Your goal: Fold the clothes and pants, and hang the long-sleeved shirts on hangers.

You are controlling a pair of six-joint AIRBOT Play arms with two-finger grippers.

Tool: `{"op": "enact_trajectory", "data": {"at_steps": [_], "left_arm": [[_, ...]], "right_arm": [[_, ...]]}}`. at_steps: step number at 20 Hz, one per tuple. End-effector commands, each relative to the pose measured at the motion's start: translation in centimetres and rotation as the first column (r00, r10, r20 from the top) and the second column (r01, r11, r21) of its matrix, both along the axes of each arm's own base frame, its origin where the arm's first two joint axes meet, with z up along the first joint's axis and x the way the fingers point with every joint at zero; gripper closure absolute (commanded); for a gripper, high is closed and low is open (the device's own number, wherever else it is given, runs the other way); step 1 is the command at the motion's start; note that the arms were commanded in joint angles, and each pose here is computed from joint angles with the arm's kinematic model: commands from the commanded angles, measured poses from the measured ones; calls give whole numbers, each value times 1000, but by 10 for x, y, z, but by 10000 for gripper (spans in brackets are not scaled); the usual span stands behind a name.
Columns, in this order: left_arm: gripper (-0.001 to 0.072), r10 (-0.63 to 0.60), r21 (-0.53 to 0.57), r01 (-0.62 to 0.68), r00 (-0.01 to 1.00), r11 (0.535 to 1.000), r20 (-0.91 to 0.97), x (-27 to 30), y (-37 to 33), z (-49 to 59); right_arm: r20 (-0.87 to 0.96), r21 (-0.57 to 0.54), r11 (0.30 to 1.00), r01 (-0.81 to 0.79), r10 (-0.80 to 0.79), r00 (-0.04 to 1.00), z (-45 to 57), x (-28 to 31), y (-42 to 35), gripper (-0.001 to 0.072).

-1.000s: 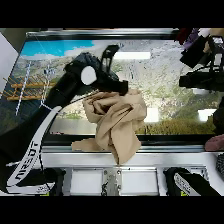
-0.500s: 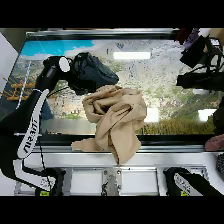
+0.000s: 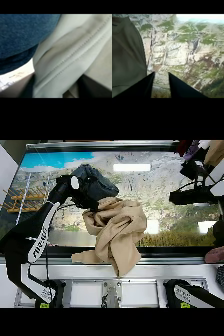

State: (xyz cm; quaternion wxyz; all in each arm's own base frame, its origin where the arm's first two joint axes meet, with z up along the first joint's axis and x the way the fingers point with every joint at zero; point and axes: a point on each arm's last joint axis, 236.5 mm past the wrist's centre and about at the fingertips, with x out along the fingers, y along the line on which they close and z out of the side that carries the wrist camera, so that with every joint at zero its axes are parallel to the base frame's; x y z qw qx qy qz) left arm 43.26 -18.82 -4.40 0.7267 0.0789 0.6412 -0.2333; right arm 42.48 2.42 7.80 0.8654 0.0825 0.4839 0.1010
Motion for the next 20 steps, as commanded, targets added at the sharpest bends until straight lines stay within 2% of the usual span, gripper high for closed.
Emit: {"op": "enact_trajectory", "data": {"at_steps": [1, 2, 5, 9, 11, 16, 17, 18, 19, 20], "left_arm": [[651, 7, 11, -7, 1000, 1000, 0, 2, 4, -4], [684, 19, 11, -19, 1000, 1000, -1, 3, 7, -3], [684, 36, 9, -36, 999, 999, -10, 4, 12, -4], [684, 36, 8, -35, 999, 999, -10, 4, 12, -4], [684, 36, 8, -36, 999, 999, -8, 4, 12, -4], [684, 36, 8, -36, 999, 999, -9, 4, 12, -4], [684, 36, 8, -36, 999, 999, -9, 4, 12, -4], [684, 36, 8, -36, 999, 999, -10, 4, 12, -3], [684, 40, 8, -39, 999, 999, -13, 3, 12, -3], [684, 41, 7, -41, 999, 999, -13, 2, 11, -1]], "right_arm": [[-126, 37, 999, 18, -13, 992, -47, 4, 3, 172], [-166, 74, 997, 24, -12, 986, -62, 6, 9, 172], [-277, 248, 968, 24, 47, 960, -109, 9, 43, 172], [-373, 532, 846, 26, 207, 904, -143, -1, 104, 167], [-426, 567, 824, 29, 263, 866, -158, -14, 123, 167], [-455, 573, 819, -20, 339, 824, -174, -31, 149, 181], [-454, 574, 819, -24, 342, 822, -174, -31, 151, 261], [-448, 574, 818, -32, 347, 824, -173, -31, 152, 523], [-436, 574, 818, -48, 355, 827, -173, -31, 152, 677], [-427, 569, 820, -58, 355, 831, -170, -29, 150, 678]]}}
